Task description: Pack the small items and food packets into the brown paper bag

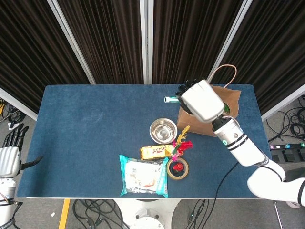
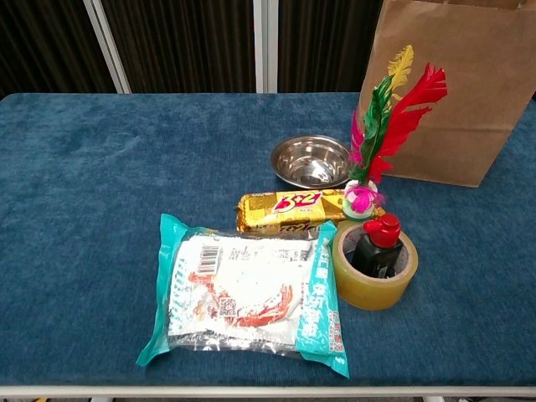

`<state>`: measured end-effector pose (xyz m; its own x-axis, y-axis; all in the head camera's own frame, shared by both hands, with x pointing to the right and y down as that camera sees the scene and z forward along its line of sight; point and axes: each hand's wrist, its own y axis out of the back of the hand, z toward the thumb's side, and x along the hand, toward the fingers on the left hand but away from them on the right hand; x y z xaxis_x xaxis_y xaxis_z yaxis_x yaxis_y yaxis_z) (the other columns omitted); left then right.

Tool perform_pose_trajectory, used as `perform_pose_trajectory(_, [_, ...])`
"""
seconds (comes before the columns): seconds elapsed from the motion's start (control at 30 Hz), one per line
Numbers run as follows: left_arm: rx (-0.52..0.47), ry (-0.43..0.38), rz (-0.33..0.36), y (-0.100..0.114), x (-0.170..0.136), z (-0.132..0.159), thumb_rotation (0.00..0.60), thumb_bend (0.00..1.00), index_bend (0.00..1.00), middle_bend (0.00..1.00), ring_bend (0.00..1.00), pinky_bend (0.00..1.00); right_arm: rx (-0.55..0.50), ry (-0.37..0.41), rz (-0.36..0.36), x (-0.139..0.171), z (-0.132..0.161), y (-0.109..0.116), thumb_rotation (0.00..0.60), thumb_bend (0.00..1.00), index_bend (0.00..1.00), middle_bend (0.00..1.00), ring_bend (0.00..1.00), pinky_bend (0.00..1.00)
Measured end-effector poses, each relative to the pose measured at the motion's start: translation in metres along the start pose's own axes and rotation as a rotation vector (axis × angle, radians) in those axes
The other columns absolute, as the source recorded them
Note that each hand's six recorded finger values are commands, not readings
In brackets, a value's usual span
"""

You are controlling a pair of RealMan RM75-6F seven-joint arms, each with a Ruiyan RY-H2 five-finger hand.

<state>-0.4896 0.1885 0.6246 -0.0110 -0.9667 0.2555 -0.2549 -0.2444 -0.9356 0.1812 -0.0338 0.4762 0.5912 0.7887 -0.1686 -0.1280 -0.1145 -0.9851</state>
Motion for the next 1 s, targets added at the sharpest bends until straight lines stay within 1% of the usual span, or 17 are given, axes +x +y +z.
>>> perform_pose_trajectory(0.27, [0.002, -0.006, -0.007, -0.002, 0.001, 0.002, 0.600, 0.14, 0.08, 0.06, 0.00, 0.12, 0.041, -0.136, -0.001, -0.010, -0.048, -0.003, 0.600, 0.31, 0.67, 0.57, 0.47, 0.64])
perform_pose_trajectory(0.43, [0.006, -0.005, -0.017, -0.004, -0.001, 0.001, 0.600, 0.14, 0.08, 0.06, 0.00, 0.12, 0.038, -0.198, 0.018, -0.007, -0.071, -0.013, 0.600, 0.31, 0.67, 0.57, 0.47, 0.64])
perform_pose_trajectory(0.63, [0.010, -0.018, -0.040, -0.007, -0.008, 0.000, 0.600, 0.14, 0.08, 0.06, 0.00, 0.12, -0.006, -0.239, 0.083, 0.004, -0.085, -0.042, 0.600, 0.32, 0.67, 0.57, 0.47, 0.64])
perform_pose_trajectory(0.87, [0.021, -0.024, -0.063, -0.011, -0.006, 0.002, 0.600, 0.14, 0.08, 0.06, 0.00, 0.12, -0.075, -0.290, 0.179, 0.020, -0.098, -0.080, 0.600, 0.32, 0.67, 0.57, 0.47, 0.64])
perform_pose_trajectory(0.93, [0.025, -0.023, -0.071, -0.012, -0.005, 0.003, 0.600, 0.14, 0.08, 0.06, 0.00, 0.12, -0.091, -0.296, 0.197, 0.022, -0.100, -0.086, 0.600, 0.31, 0.67, 0.56, 0.47, 0.64])
perform_pose_trajectory(1.0, [0.028, -0.020, -0.079, -0.014, -0.005, 0.003, 0.600, 0.14, 0.08, 0.06, 0.00, 0.12, -0.114, -0.299, 0.215, 0.024, -0.100, -0.091, 0.600, 0.27, 0.66, 0.55, 0.47, 0.63])
